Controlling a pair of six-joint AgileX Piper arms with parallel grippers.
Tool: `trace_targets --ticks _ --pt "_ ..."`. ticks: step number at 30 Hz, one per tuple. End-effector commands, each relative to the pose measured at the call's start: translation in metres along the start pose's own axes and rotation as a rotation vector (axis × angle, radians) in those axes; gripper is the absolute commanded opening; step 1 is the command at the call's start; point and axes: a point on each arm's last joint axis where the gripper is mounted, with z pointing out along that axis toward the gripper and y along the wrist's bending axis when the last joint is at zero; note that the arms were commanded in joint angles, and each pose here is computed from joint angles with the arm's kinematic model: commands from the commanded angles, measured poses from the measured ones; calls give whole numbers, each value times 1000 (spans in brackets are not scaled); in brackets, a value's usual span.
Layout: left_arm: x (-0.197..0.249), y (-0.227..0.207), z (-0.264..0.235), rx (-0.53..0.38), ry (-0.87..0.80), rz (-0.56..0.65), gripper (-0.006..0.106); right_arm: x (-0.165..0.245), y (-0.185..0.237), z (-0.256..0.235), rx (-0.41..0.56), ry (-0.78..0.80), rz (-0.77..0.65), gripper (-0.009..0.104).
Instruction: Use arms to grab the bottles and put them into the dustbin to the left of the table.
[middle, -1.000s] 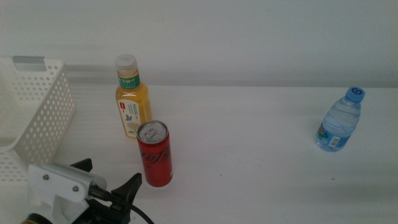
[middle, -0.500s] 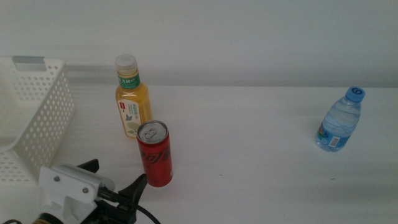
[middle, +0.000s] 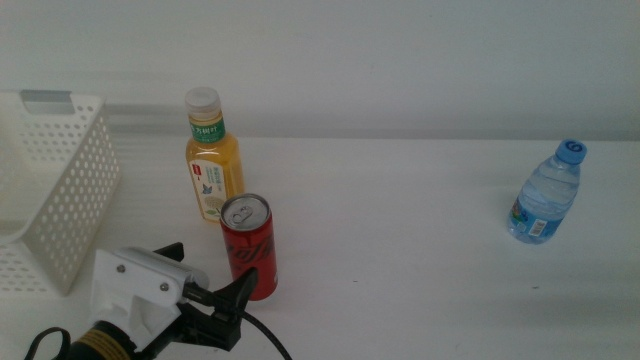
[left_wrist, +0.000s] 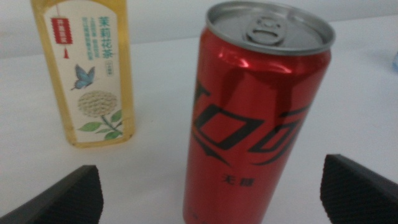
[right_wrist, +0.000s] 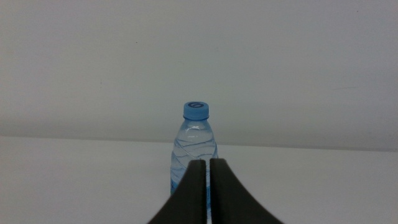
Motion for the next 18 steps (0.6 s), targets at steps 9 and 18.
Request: trace_targets --ticks 9,18 --pt "-5 -5 10 34 -16 2 94 9 0 -1 6 -9 -10 -2" --pt "-9 -8 18 64 -8 11 94 9 0 -1 6 -9 -10 -2"
